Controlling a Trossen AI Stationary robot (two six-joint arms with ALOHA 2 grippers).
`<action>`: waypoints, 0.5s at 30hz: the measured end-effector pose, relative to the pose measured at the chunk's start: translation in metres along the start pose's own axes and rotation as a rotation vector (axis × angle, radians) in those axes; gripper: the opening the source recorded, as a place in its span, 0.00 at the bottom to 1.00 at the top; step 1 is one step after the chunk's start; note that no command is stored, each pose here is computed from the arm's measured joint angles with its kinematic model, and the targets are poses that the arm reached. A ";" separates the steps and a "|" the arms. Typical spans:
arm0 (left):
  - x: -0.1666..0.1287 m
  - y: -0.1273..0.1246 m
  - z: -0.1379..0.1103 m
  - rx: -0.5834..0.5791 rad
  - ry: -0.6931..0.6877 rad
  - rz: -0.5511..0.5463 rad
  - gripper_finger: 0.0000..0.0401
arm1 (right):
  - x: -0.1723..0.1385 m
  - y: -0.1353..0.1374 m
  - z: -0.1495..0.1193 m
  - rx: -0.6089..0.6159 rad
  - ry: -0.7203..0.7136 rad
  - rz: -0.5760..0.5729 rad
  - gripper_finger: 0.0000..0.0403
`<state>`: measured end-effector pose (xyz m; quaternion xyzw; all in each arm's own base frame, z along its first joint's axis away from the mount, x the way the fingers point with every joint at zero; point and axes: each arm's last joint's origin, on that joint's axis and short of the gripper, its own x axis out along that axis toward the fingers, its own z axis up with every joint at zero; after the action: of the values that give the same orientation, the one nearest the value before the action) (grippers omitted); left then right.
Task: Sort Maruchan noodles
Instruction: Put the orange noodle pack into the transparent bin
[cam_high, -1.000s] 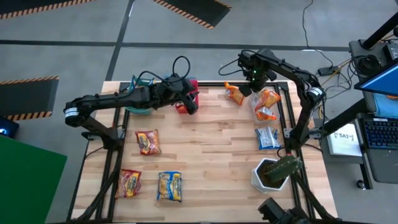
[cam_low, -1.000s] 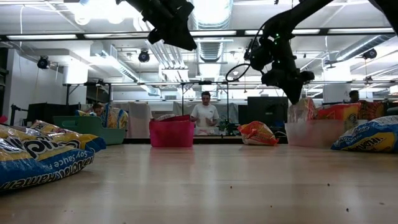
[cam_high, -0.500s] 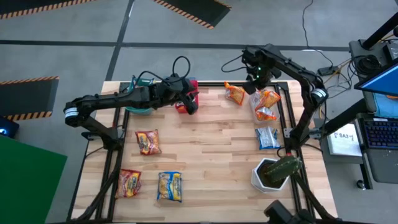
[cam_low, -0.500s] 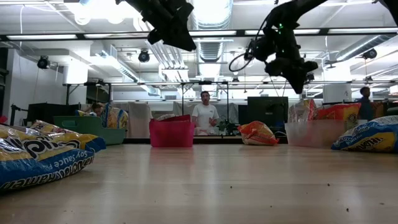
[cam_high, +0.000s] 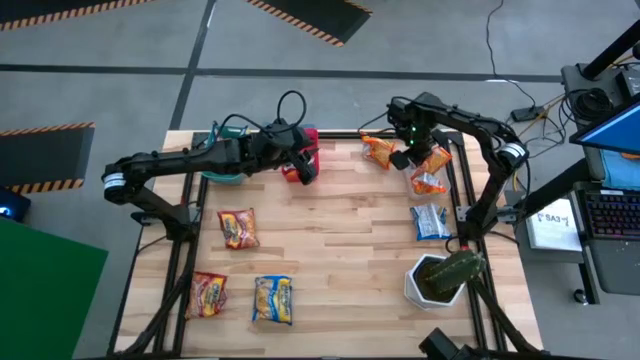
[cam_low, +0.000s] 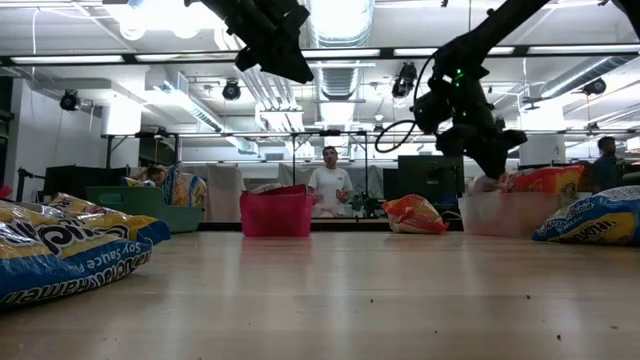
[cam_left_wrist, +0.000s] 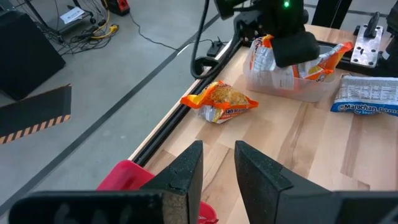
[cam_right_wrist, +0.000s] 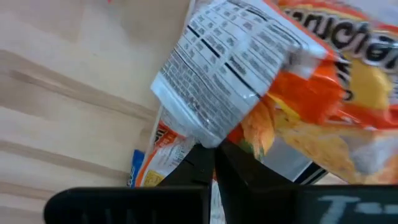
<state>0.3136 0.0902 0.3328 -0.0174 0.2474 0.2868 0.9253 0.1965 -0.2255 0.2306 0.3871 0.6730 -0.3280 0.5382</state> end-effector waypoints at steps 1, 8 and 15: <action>0.000 0.000 0.000 0.000 0.000 0.000 0.19 | -0.003 0.000 -0.001 0.002 -0.009 0.002 0.02; -0.001 0.000 0.000 0.000 -0.001 -0.001 0.19 | -0.042 0.000 -0.005 0.034 -0.153 0.036 0.02; -0.004 0.001 -0.002 -0.048 0.031 -0.011 0.19 | -0.082 0.002 -0.012 0.052 -0.394 0.190 0.02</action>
<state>0.3092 0.0888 0.3328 -0.0453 0.2547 0.2871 0.9223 0.2029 -0.2278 0.3134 0.3910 0.5064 -0.3625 0.6777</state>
